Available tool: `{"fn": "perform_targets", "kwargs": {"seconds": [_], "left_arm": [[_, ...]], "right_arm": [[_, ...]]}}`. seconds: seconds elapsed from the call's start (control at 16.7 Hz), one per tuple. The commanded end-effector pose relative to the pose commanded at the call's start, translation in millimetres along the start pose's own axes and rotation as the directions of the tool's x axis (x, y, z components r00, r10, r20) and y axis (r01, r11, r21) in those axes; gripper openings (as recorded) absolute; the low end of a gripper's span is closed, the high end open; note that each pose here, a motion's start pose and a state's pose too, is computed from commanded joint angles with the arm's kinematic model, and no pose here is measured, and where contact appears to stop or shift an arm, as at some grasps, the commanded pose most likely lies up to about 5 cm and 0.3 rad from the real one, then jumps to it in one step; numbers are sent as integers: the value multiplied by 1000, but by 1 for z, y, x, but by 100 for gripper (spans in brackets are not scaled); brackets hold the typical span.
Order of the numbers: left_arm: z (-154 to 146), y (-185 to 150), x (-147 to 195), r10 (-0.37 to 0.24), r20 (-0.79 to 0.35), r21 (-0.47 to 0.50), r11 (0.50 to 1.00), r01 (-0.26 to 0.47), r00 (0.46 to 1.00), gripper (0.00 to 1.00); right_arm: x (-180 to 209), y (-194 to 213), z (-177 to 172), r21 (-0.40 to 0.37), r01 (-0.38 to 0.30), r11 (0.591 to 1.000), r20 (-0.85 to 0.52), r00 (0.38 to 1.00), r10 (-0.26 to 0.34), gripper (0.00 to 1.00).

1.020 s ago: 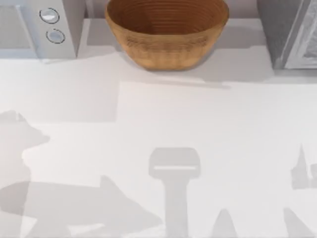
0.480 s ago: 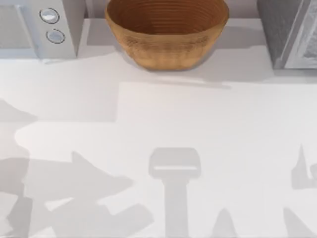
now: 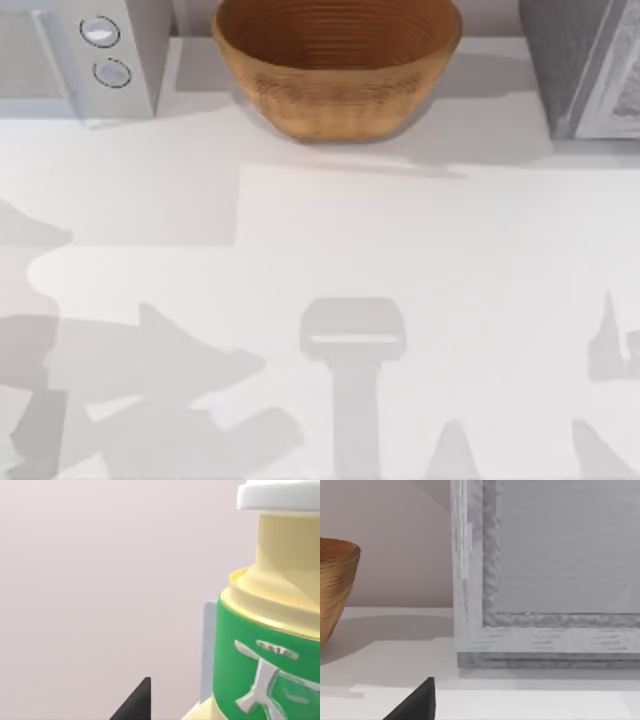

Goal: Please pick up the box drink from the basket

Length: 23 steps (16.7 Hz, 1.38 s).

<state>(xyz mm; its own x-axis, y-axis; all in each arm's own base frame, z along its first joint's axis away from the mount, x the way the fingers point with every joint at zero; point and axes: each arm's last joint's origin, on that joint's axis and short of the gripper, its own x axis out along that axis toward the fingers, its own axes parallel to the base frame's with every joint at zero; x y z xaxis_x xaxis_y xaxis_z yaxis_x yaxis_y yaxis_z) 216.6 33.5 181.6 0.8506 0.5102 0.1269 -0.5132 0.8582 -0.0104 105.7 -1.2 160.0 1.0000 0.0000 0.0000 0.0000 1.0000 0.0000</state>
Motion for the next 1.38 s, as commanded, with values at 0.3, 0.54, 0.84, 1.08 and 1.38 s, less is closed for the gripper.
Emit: {"fn": "perform_targets", "kwargs": {"seconds": [0.3, 0.54, 0.84, 1.08, 1.38], "left_arm": [[-12, -1, 13, 7, 11, -9, 1000, -7, 1000, 0], [-23, -1, 23, 8, 16, -9, 1000, -8, 1000, 0], [-45, 1, 33, 13, -2, 0, 1000, -13, 1000, 0], [-53, 2, 37, 5, 4, -3, 1000, -5, 1000, 0], [-53, 2, 37, 5, 4, -3, 1000, -5, 1000, 15]], "right_arm": [[0, 0, 0, 0, 0, 1000, 0, 1000, 0, 100], [0, 0, 0, 0, 0, 1000, 0, 1000, 0, 100], [0, 0, 0, 0, 0, 1000, 0, 1000, 0, 100], [0, 0, 0, 0, 0, 1000, 0, 1000, 0, 100], [0, 0, 0, 0, 0, 1000, 0, 1000, 0, 100]]}}
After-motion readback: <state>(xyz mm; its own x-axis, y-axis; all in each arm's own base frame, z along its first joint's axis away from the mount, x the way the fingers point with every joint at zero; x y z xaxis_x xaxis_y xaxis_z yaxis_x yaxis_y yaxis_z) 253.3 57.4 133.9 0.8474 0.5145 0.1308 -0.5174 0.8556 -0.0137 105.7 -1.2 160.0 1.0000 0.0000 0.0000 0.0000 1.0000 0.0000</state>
